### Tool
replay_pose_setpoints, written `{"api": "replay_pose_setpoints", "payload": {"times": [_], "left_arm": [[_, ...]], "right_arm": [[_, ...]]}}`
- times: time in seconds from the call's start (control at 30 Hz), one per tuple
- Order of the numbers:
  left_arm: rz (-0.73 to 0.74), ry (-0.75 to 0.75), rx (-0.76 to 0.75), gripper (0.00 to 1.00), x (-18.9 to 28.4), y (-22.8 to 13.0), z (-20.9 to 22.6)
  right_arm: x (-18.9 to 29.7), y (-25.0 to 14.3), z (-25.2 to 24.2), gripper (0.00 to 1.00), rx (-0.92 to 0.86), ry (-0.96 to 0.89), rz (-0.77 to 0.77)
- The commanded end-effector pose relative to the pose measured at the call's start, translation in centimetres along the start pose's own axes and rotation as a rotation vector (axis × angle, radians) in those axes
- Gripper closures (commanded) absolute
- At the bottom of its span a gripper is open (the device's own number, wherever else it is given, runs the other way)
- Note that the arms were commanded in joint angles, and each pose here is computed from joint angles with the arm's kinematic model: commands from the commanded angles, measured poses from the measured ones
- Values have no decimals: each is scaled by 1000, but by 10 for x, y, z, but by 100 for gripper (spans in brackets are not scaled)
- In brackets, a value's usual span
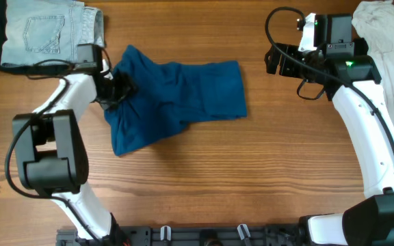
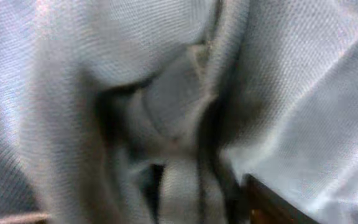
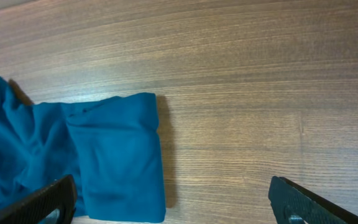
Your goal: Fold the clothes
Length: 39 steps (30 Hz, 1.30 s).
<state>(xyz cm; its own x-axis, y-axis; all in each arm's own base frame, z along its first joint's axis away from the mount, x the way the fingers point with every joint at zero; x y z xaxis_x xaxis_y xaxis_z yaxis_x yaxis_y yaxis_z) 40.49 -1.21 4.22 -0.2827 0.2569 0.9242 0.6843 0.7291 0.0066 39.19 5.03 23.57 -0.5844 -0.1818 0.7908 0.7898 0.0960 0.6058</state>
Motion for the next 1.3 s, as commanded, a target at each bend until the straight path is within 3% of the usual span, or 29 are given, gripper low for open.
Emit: {"api": "replay_pose_setpoints", "payload": {"times": [0.0, 0.07, 0.1, 0.4, 0.57, 0.87, 1.07, 1.27], "left_arm": [[47, 189, 44, 72, -36, -19, 44], [42, 194, 44, 95, -36, -18, 46], [40, 199, 45, 96, -35, -17, 47], [15, 345, 137, 96, -11, 0, 86], [19, 348, 165, 96, 19, 19, 90], [-48, 276, 57, 96, 84, 29, 37], [-28, 194, -33, 96, 97, 0, -3], [-21, 136, -169, 96, 101, -43, -46]], "right_arm": [[-1, 2, -3, 0, 6, -12, 1], [-1, 2, -3, 0, 6, -12, 2], [-1, 2, -3, 0, 7, -12, 2], [-1, 2, -3, 0, 6, -12, 2], [-4, 1, -1, 0, 0, 0, -1], [-28, -10, 1, 0, -47, 39, 55], [-66, -22, 14, 2, -68, 179, 130], [-118, -53, 23, 7, -85, 198, 273]]}}
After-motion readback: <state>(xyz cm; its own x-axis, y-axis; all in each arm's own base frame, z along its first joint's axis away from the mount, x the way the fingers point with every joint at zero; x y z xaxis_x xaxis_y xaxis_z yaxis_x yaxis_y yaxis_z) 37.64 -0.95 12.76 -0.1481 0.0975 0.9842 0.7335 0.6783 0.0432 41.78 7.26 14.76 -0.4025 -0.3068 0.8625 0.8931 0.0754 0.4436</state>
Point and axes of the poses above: each gripper's point midway between its finger pads, its own x axis back along the fingers, its own z axis along the line the jaws close on, y = z × x, the point moved 4 cm from there along x, back along the fingers, and after that the axes turned 14 degrees about x, right-handed, at the moved point
